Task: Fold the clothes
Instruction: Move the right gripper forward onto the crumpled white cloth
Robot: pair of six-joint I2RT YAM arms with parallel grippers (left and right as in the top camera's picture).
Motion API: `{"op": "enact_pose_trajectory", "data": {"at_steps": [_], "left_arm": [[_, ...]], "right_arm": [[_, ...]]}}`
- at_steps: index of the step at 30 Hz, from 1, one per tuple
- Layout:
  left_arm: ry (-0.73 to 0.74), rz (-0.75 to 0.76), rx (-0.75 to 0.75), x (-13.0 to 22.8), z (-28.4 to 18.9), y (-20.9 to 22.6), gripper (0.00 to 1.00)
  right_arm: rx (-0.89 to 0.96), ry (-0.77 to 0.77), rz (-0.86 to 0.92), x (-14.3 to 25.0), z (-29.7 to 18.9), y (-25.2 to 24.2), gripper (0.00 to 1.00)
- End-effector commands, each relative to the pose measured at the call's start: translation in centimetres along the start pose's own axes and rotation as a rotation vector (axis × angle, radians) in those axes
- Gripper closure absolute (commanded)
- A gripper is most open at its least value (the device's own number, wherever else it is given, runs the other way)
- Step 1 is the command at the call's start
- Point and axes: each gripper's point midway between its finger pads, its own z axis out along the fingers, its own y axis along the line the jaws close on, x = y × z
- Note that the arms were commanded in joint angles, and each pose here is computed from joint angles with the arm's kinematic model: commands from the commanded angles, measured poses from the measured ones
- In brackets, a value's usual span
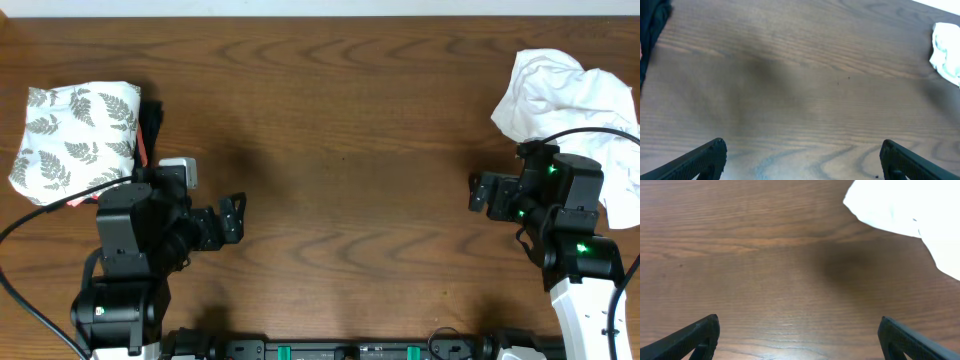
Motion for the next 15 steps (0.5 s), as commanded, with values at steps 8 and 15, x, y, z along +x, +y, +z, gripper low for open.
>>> {"op": "enact_pose_trajectory", "data": {"at_steps": [8,15], "left_arm": [[0.158,-0.075,-0.173,-2.3,1.5,2.6,0.02],[0.209,-0.088,-0.183,-2.7,2.8,3.0,0.02]], "right_arm": [[0.307,-0.005,0.156,-5.9,-2.3,-5.8,0.01],[0.333,0.046,0.231,-10.5,-0.8,-11.3,0.01]]}}
